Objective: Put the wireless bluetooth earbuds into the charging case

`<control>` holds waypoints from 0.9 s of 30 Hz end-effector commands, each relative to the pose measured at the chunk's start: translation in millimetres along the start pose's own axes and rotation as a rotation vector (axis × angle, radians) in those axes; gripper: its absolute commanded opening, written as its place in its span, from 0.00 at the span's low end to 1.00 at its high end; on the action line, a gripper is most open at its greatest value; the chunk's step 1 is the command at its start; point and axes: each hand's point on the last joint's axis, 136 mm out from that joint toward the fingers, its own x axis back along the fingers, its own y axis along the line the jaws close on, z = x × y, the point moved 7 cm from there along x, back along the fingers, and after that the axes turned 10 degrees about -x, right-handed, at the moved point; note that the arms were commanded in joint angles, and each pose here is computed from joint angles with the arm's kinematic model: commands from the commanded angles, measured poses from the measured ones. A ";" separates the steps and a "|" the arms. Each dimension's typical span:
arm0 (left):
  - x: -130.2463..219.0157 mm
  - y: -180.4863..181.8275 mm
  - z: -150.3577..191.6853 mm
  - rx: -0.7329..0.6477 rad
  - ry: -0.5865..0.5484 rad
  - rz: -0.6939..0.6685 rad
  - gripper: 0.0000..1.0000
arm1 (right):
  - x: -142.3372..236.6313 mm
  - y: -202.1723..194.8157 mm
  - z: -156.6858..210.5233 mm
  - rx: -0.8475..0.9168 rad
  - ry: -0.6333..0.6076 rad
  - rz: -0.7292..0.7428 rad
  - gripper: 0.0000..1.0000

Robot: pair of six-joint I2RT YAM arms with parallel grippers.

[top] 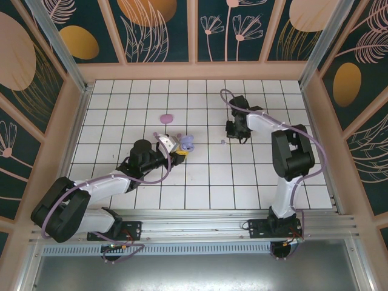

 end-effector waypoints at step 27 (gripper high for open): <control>0.9 0.9 -12.5 -0.012 -0.038 -0.003 0.00 | -33.6 33.8 27.8 0.332 0.100 0.121 0.27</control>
